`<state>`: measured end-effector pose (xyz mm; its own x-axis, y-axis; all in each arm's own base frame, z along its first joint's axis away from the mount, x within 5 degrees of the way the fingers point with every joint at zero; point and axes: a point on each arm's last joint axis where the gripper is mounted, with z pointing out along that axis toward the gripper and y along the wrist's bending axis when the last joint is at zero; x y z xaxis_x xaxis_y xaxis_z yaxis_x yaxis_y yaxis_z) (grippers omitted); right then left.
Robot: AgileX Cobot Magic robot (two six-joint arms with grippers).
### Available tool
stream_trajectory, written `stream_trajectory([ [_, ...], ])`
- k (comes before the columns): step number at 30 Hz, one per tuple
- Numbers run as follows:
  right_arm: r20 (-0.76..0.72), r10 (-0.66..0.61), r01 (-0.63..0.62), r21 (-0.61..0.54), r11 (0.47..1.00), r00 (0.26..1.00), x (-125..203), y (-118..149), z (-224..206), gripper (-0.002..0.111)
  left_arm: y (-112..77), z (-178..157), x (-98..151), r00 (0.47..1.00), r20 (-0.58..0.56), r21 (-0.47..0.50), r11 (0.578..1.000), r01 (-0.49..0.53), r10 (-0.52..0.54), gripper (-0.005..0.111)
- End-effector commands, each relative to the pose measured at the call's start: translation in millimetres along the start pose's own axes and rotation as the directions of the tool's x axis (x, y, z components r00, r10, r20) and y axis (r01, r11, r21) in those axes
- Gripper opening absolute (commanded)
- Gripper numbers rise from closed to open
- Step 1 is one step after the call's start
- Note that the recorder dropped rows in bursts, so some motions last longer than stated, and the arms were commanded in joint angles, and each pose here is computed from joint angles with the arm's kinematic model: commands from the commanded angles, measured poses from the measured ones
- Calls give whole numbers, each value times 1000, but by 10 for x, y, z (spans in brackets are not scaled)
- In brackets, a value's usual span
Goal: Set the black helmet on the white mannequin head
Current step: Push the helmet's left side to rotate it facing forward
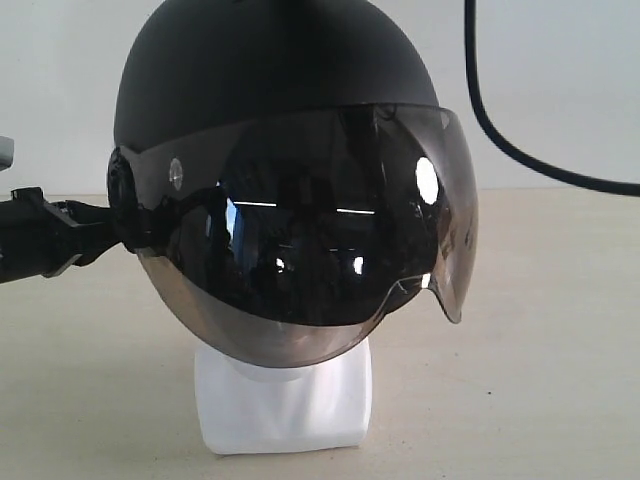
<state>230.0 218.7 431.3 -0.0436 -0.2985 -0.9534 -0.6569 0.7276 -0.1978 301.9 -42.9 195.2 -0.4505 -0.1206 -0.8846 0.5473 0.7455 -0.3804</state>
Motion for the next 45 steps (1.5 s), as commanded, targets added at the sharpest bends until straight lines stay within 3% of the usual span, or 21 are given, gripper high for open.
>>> stream_trajectory([
  [1, 11, -7, 7, 3, 1000, 1000, -35, -12, -45, 0, 93, 54, -37, 1000, 3, -42, 999, 15, -14, 4],
  [21, 30, -7, 7, 1, 1000, 1000, -52, -10, -46, 0, 324, 288, -54, 1000, -5, -42, 999, 27, -27, 4],
  [45, 30, 3, -3, 0, 1000, 1000, -52, -9, -46, 0, 344, 323, -139, 1000, 0, -36, 999, -21, 21, 4],
])
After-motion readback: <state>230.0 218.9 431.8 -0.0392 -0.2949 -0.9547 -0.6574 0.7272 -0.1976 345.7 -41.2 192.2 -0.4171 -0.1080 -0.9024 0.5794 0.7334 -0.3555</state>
